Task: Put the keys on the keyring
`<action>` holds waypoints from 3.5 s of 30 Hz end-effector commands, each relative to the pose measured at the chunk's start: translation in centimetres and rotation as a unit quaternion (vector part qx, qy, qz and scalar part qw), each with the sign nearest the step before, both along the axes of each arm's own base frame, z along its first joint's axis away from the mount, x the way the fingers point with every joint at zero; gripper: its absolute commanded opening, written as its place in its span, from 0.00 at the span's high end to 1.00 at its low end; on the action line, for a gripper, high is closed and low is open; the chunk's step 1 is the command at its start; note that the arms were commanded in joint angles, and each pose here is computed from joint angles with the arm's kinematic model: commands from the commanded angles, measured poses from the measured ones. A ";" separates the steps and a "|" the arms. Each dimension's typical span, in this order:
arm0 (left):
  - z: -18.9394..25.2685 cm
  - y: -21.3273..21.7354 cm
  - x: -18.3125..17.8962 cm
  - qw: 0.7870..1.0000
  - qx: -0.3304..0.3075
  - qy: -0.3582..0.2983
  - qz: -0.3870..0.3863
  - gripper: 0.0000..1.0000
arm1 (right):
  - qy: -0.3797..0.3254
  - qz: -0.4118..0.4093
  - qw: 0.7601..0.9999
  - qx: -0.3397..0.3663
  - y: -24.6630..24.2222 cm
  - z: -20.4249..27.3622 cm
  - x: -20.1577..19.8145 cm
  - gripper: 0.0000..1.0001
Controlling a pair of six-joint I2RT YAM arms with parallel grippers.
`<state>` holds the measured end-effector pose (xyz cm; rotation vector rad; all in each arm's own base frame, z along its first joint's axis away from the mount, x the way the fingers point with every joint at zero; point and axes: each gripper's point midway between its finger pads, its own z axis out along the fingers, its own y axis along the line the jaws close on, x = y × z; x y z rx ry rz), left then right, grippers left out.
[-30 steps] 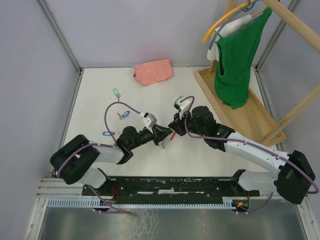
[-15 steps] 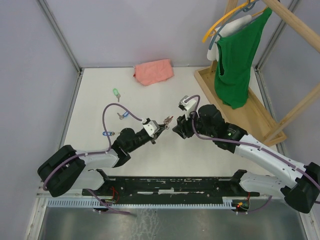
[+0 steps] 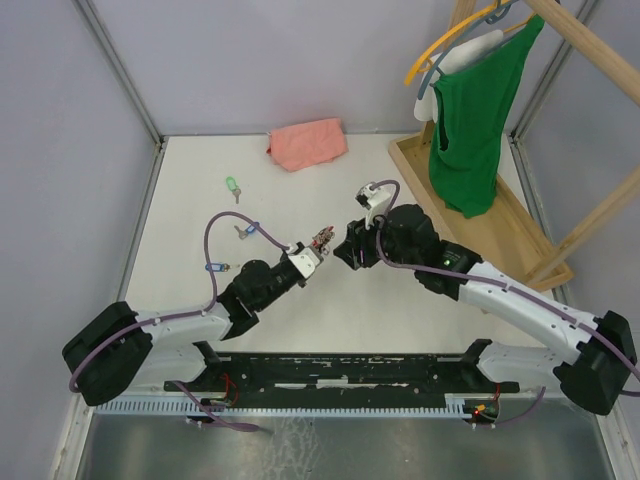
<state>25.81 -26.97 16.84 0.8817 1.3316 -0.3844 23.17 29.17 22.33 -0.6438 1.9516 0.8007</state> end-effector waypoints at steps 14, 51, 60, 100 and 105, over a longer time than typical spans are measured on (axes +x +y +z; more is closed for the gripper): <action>4.2 0.1 0.9 0.997 -0.034 -0.044 0.047 0.97 | 0.095 -0.156 0.980 0.081 2.5 0.0 2.2 0.54; 3.1 -1.0 -0.2 0.995 -0.099 0.021 0.020 0.97 | 0.126 -0.105 0.976 0.145 5.4 -0.5 2.9 0.52; 3.3 -1.0 -0.7 0.989 -0.141 0.042 0.016 0.97 | 0.139 -0.077 0.965 0.207 5.8 -0.2 3.0 0.53; 2.5 -0.3 -0.8 0.986 -0.154 0.061 0.028 0.97 | 0.100 -0.035 0.991 0.086 1.9 0.4 0.4 0.52; 2.0 0.0 -0.9 0.987 -0.147 0.057 0.031 0.97 | 0.076 -0.033 0.995 0.046 1.1 0.0 0.7 0.53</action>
